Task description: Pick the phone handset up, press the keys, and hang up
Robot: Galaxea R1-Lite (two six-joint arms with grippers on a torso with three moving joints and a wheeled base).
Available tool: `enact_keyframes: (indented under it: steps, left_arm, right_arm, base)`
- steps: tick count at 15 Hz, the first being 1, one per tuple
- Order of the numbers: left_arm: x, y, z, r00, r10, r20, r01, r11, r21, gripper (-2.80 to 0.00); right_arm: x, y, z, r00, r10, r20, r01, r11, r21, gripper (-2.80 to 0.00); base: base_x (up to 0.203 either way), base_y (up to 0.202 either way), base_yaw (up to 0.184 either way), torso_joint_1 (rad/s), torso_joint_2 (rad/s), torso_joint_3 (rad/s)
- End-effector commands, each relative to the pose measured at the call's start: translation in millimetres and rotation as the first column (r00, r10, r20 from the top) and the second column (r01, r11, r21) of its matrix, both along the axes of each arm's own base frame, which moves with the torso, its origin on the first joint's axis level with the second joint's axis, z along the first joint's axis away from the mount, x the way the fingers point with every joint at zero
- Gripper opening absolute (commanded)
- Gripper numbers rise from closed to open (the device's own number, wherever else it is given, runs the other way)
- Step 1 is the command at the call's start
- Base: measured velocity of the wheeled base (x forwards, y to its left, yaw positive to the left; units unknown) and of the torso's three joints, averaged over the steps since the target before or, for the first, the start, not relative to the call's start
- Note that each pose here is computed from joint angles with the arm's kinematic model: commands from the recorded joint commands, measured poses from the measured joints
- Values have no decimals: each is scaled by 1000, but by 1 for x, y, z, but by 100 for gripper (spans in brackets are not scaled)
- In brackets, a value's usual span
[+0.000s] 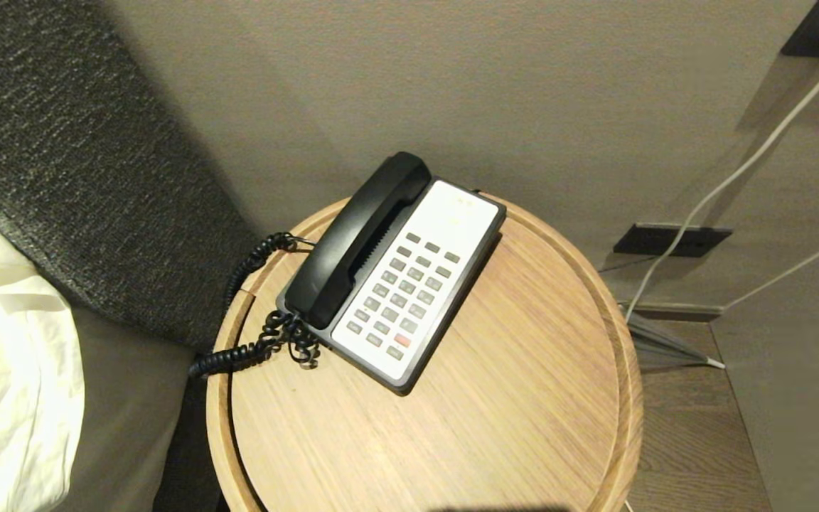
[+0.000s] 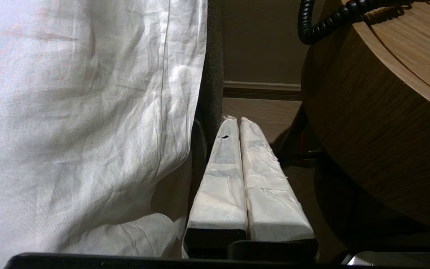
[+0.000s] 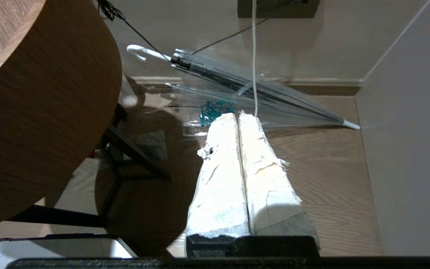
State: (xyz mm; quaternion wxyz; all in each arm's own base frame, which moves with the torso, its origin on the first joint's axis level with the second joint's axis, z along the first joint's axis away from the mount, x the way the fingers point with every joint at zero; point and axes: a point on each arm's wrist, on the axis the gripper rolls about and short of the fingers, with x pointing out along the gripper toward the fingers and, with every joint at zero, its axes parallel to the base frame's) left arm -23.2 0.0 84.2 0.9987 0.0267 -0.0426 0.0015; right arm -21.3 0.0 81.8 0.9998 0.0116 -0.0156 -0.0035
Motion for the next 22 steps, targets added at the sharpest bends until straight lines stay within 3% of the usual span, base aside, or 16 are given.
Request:
enact_keyframes:
  steps: [1, 22]
  left_arm:
    - [3, 0, -11, 999, -1, -38, 1, 1000, 0, -280]
    - [3, 0, -11, 999, 0, -39, 0, 1000, -5, -280]
  right_arm:
    - [1, 0, -6, 1000, 1, -5, -1, 1000, -13, -280]
    - [1, 0, -6, 1000, 0, -5, 0, 1000, 11, -280]
  base:
    - [0, 0, 0, 0, 0, 0]
    - [0, 0, 0, 0, 0, 0]
